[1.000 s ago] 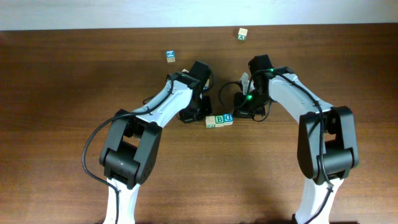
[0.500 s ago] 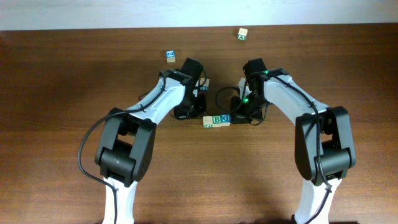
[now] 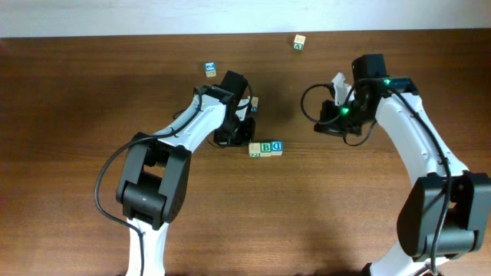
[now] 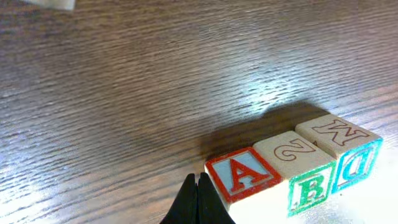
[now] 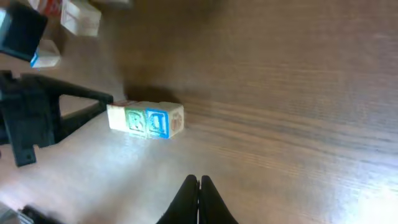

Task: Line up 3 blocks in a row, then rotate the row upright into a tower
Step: 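Press the row ends inward with both grippers to align the blocks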

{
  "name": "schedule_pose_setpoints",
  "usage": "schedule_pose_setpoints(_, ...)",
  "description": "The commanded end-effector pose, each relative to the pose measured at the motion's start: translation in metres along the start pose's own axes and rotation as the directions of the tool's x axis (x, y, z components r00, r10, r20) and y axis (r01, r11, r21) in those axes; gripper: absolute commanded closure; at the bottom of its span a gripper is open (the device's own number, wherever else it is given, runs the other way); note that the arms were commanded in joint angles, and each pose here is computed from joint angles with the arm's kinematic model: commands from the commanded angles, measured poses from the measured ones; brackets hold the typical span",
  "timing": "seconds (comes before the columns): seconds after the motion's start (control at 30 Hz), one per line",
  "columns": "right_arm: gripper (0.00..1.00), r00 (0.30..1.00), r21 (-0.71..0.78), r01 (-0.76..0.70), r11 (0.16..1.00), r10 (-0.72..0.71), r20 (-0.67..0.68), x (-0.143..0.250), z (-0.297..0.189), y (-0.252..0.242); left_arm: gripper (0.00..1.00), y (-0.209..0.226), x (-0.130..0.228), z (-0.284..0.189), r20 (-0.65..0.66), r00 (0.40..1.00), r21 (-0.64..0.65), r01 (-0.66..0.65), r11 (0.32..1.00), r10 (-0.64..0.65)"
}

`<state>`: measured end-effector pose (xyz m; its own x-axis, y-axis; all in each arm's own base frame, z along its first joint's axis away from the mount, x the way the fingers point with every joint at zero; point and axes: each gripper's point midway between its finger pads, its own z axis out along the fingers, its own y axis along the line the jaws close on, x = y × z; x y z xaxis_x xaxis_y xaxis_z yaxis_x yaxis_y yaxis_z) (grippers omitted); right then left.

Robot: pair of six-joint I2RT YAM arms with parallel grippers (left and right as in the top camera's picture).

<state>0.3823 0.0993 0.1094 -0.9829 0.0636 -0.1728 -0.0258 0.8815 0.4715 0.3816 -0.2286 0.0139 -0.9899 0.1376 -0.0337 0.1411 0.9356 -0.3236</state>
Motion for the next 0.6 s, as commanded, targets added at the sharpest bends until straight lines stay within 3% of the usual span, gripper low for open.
schedule_pose_setpoints(0.0, 0.95, 0.999, -0.125, 0.017, 0.992, -0.021, -0.030, 0.018, 0.027, 0.008, 1.00, -0.005, 0.004, 0.003, -0.022, 0.998, 0.052, -0.056, 0.997, 0.057)
schedule_pose_setpoints(0.1, 0.95, 1.000, -0.182, 0.016, 0.983, -0.017, -0.004, 0.026, 0.048, 0.004, 1.00, -0.008, 0.004, 0.003, -0.025, 0.998, 0.071, -0.059, 0.996, 0.061)
schedule_pose_setpoints(0.37, 0.96, 0.998, -0.167, -0.052, 0.985, 0.056, 0.017, 0.025, 0.077, -0.014, 1.00, -0.008, 0.005, 0.004, -0.025, 0.998, 0.063, -0.048, 0.997, 0.050)
schedule_pose_setpoints(0.47, 0.96, 0.993, -0.149, -0.122, 0.981, 0.121, -0.018, 0.030, 0.089, -0.021, 1.00, 0.007, 0.010, 0.004, -0.040, 0.989, -0.027, 0.141, 0.990, -0.142)
schedule_pose_setpoints(0.57, 0.95, 0.992, -0.143, -0.122, 0.982, 0.119, -0.028, 0.032, 0.094, -0.015, 1.00, -0.002, 0.021, 0.007, -0.070, 0.981, -0.037, 0.177, 0.984, -0.179)
